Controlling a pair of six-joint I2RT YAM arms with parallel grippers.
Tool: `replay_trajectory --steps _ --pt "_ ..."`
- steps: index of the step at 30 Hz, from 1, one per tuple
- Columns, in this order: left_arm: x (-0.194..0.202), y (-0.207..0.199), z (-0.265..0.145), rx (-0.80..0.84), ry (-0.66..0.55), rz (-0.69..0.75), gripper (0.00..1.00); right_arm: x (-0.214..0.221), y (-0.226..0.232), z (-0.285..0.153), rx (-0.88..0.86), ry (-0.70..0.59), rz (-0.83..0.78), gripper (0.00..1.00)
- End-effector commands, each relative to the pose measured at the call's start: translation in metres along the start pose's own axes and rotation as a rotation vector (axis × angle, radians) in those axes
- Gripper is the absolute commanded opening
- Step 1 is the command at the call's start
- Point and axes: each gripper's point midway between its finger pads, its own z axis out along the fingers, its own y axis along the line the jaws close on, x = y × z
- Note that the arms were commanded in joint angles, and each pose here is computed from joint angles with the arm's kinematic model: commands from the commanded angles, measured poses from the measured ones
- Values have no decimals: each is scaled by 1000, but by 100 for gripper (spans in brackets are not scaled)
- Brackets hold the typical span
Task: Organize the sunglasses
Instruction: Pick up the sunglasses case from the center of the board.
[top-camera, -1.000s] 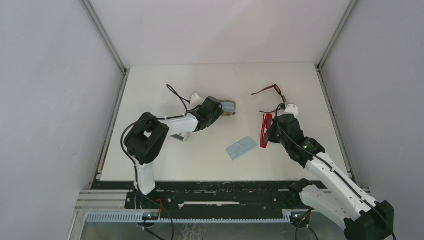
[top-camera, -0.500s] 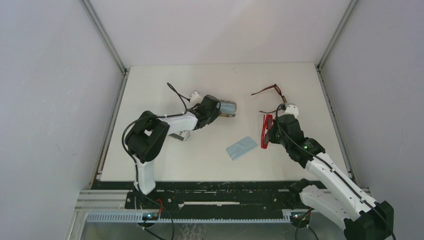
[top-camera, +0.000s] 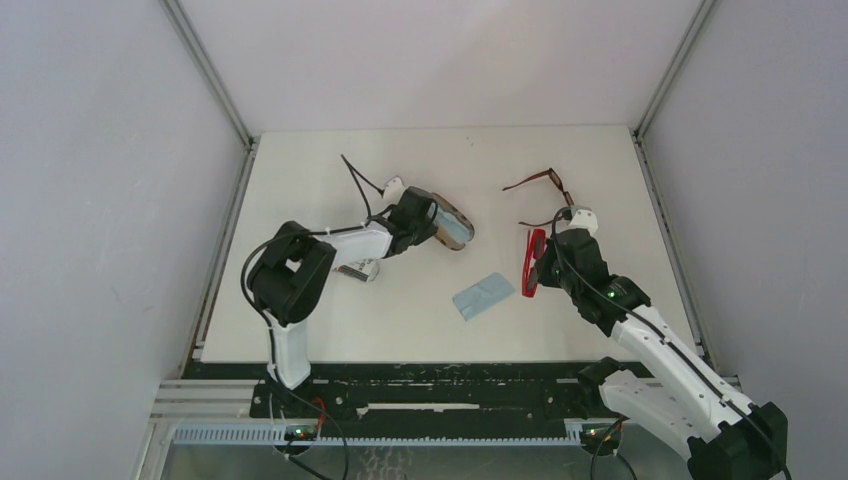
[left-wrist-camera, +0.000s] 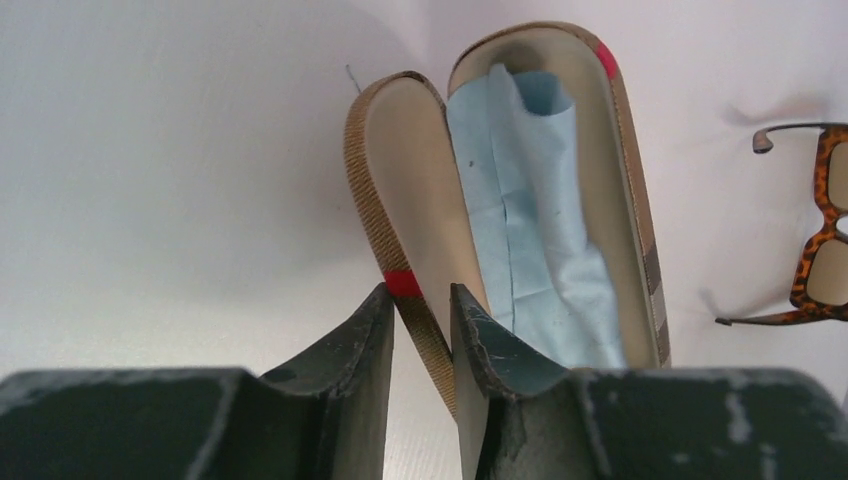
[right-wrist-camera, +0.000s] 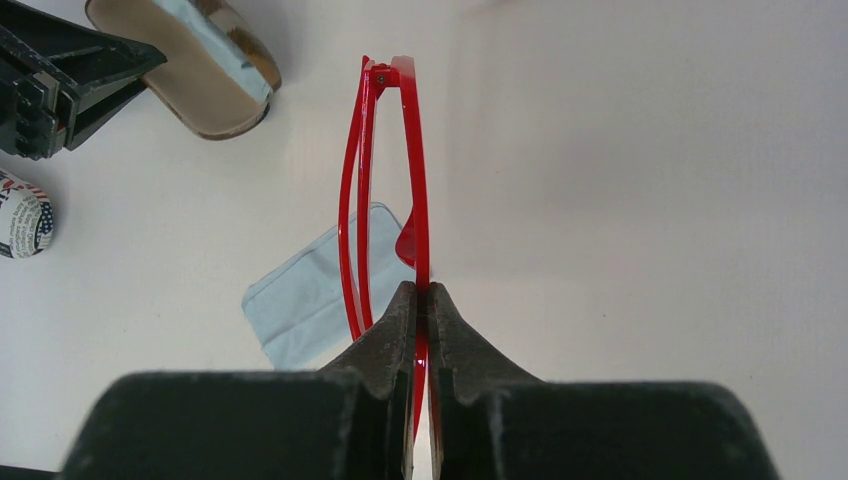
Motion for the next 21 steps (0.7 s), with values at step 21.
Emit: replay_trajectory --steps 21 --pt "-42 -34 -52 64 25 344 18 -13 11 -5 -62 -45 20 0"
